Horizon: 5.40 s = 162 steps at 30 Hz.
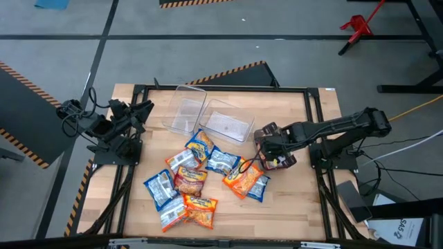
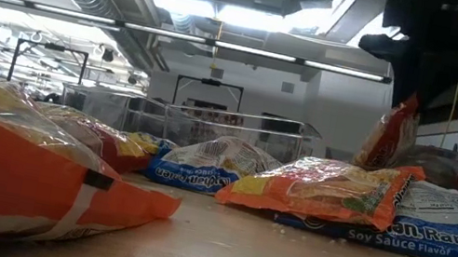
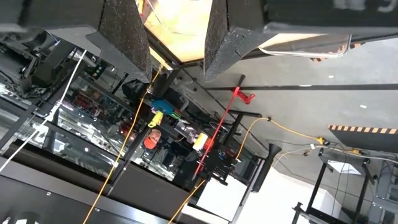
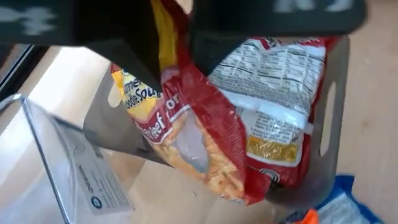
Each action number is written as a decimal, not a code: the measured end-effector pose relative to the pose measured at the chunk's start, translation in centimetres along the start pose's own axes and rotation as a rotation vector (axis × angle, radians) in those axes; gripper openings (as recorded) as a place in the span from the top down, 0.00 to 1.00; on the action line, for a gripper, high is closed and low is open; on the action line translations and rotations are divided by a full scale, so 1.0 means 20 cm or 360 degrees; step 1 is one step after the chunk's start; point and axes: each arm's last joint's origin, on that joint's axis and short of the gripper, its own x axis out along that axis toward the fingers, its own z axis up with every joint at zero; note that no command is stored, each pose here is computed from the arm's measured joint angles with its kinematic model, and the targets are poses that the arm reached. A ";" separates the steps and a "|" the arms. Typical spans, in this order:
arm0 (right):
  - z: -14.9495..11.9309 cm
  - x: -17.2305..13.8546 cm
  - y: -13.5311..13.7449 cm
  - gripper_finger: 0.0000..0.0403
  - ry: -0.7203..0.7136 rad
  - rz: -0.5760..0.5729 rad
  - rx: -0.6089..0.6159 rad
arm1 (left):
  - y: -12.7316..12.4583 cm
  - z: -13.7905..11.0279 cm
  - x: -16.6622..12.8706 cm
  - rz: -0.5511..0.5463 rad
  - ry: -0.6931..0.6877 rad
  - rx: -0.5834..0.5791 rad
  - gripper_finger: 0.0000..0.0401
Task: Sort Maruchan noodles
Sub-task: Put the red noodle pack into the black bin, then put the orange noodle pack into the right transparent bin
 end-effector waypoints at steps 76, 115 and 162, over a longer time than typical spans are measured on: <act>-0.02 -0.32 -0.44 0.35 -0.0747 0.0350 0.1542 | 0.00 0.00 0.00 0.0014 -0.0004 0.0003 0.65; 0.30 0.55 -0.02 0.35 -0.0058 0.0835 0.1395 | -0.01 -0.01 0.00 -0.0123 0.0049 0.0032 0.65; 0.37 -0.09 -0.54 1.00 -0.0809 0.0658 0.1282 | -0.01 -0.02 0.00 -0.0121 0.0061 0.0067 0.65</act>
